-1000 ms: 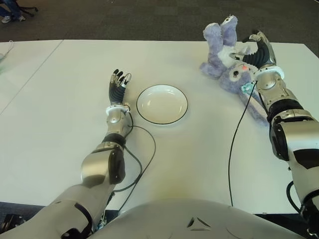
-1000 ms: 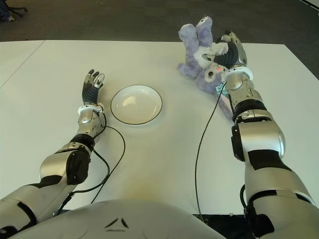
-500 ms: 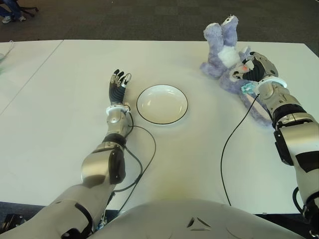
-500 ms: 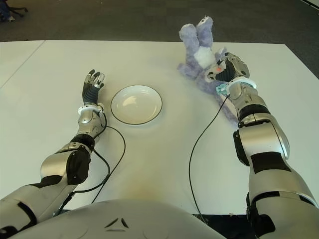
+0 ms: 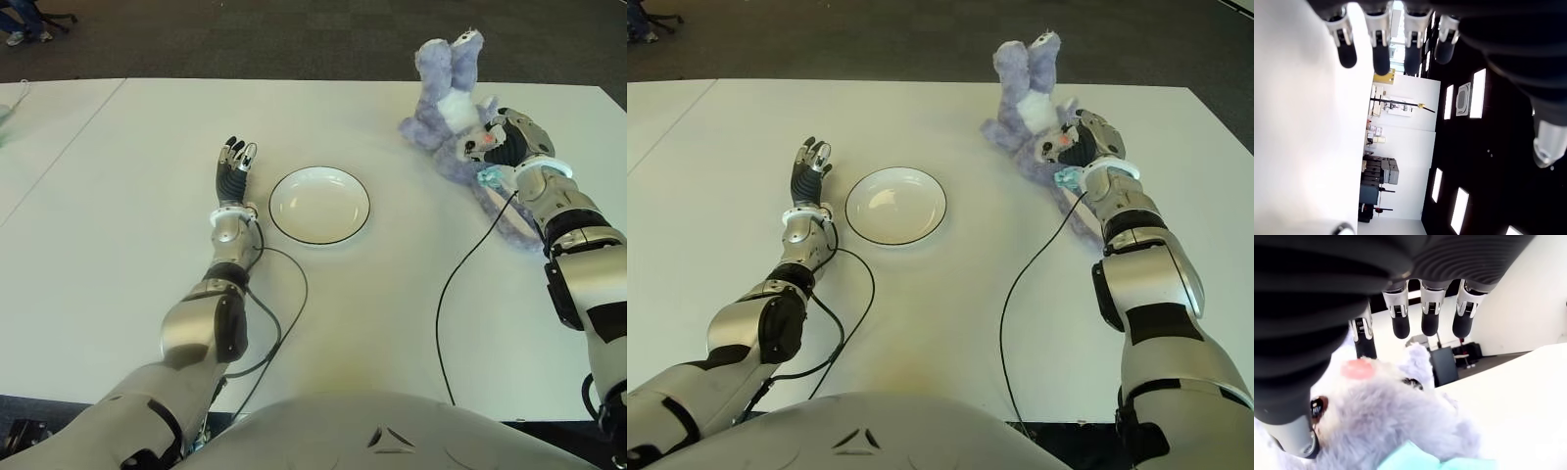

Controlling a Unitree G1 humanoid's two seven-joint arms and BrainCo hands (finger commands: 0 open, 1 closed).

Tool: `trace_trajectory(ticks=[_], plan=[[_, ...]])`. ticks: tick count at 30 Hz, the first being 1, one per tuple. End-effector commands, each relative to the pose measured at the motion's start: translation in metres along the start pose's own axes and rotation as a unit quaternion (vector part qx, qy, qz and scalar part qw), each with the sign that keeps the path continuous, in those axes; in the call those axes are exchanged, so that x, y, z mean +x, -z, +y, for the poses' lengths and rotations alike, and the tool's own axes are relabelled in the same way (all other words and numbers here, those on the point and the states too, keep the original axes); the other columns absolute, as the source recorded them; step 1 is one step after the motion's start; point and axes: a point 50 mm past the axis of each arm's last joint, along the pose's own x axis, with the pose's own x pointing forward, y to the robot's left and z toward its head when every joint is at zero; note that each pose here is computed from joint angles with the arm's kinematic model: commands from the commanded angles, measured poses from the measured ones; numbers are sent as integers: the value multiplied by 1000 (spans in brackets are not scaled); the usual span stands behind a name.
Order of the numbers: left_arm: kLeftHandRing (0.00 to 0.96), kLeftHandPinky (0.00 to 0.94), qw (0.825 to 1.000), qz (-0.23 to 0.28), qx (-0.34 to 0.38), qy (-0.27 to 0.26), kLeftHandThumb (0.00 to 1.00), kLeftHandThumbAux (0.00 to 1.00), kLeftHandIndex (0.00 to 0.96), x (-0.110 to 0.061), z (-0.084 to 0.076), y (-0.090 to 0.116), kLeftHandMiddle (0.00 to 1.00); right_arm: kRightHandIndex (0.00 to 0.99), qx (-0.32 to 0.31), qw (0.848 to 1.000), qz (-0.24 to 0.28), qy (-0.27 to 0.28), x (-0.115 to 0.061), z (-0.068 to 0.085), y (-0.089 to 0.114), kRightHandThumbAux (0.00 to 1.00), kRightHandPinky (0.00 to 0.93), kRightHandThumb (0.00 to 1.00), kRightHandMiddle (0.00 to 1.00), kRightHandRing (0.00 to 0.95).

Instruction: Put the doll into the plate.

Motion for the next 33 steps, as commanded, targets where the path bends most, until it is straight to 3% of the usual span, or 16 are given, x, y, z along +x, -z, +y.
trace_trajectory(ticks=[1,4,16,33], plan=[[120,112,977,211,-26,-35,0,476,111,-69,10,92,134,333,4,996,47,-74,-23,52,16,687,0,194,0,0],[118,120,976,212,-24,-36,0,475,114,-69,11,92,132,345,20,995,52,-88,-27,63,13,695,0,213,0,0],[134,132,978,207,-19,-37,0,470,121,-70,11,92,148,362,68,988,63,-120,-31,83,-1,671,0,254,0,0],[162,152,977,208,-25,-38,0,478,136,-73,13,94,174,356,94,978,73,-172,-50,118,-4,673,0,253,0,0]])
